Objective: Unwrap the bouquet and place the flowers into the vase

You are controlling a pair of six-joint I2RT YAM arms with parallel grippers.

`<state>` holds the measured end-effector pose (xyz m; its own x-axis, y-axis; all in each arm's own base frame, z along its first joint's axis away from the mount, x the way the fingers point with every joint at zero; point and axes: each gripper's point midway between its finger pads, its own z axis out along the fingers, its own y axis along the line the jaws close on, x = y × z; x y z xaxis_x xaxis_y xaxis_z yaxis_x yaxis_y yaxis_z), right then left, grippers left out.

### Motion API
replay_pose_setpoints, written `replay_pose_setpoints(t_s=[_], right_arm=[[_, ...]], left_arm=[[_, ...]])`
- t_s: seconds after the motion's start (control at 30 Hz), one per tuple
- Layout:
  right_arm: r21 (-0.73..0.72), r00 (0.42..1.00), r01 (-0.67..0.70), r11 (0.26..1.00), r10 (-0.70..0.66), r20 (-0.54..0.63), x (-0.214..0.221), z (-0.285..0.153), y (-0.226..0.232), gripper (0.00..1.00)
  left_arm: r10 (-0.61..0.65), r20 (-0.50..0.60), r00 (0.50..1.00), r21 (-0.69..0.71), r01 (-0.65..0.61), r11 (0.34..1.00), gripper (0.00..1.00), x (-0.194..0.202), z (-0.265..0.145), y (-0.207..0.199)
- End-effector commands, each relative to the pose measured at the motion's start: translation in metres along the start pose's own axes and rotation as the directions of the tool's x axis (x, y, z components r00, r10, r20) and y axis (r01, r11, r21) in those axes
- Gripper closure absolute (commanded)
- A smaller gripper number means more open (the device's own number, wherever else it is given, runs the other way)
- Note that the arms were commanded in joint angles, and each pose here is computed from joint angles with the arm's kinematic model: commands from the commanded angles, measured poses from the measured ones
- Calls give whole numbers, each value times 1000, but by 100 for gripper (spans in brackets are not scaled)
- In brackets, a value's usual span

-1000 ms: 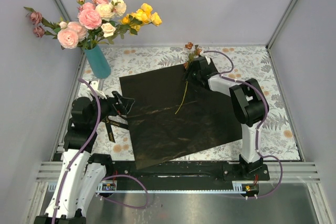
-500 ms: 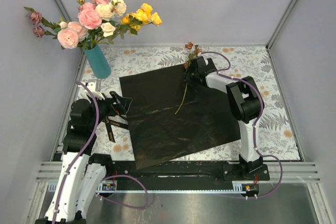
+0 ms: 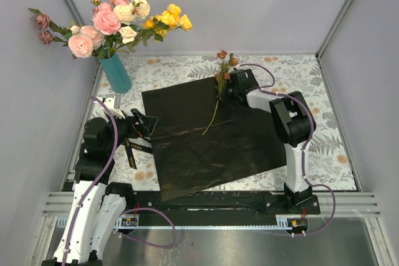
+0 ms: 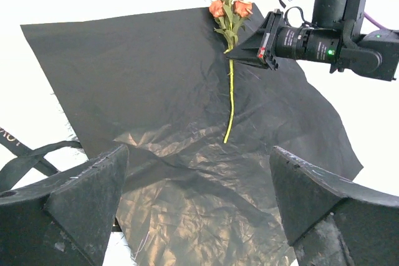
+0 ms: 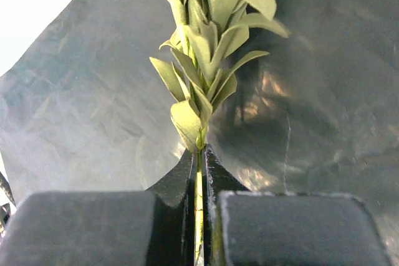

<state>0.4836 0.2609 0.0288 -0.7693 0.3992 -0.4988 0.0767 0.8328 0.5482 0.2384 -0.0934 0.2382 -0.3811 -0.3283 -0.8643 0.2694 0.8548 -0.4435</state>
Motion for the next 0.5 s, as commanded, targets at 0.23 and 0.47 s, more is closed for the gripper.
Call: replay_pose_setpoints(t_s=[0.23,0.47], right_arm=[[-390,956,201,899,-93,278,-41,-109,83,100],[-637,951,272,721,-100,294,1,-189,109,100]], left_arm=[[50,21,999,176,-53,983,6,-7,2,-30],[35,-3,999,338,-32,940,10,-13,-3,-65]])
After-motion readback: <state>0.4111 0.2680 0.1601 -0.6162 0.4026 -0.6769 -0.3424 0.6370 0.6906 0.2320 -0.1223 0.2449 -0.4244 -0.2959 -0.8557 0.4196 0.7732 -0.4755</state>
